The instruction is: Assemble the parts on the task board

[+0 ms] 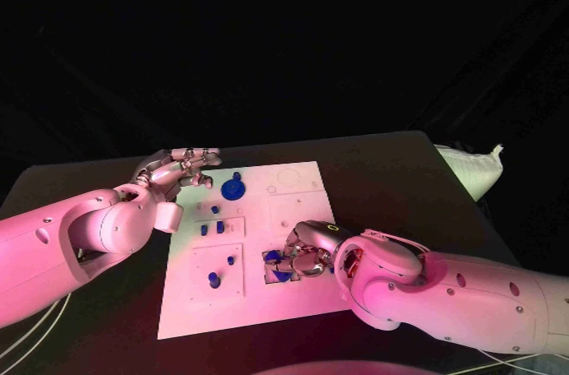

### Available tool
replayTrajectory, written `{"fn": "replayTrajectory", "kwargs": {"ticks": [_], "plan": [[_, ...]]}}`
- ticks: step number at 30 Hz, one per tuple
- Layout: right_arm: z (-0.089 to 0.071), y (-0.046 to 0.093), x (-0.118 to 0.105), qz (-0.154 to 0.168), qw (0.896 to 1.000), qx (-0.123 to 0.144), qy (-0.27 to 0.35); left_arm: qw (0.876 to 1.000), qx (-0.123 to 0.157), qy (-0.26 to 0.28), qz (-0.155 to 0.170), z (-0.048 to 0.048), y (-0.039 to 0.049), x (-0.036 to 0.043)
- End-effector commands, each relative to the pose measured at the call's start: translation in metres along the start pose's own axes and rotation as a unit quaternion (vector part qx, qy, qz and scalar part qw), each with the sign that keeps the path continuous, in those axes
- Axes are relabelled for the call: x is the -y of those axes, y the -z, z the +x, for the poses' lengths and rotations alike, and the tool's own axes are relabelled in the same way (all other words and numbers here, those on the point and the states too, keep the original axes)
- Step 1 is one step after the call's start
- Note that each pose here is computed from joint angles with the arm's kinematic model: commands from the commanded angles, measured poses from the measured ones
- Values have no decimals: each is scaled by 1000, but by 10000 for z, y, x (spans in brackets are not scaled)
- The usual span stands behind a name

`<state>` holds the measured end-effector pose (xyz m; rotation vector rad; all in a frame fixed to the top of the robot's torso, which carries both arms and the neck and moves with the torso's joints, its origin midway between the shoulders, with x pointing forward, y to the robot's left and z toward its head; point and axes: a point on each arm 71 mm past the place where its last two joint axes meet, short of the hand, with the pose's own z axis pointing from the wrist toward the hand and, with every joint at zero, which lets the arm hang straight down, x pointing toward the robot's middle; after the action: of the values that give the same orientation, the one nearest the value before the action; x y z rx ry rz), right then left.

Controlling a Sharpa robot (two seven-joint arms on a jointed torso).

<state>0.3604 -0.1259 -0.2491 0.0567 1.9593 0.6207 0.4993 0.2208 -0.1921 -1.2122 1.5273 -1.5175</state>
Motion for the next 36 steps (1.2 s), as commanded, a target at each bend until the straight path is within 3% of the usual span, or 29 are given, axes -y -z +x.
{"fn": "replayTrajectory", "kwargs": {"ticks": [1, 22, 36], "plan": [[4, -9, 9, 5, 1000, -1, 14, 1000, -13, 0, 1, 33, -1, 5], [-32, 27, -39, -10, 1000, 17, 20, 1000, -13, 0, 0, 22, 3, 5], [-38, 86, -17, -16, 1000, 9, 19, 1000, -13, -3, -1, 11, 8, 4]]}}
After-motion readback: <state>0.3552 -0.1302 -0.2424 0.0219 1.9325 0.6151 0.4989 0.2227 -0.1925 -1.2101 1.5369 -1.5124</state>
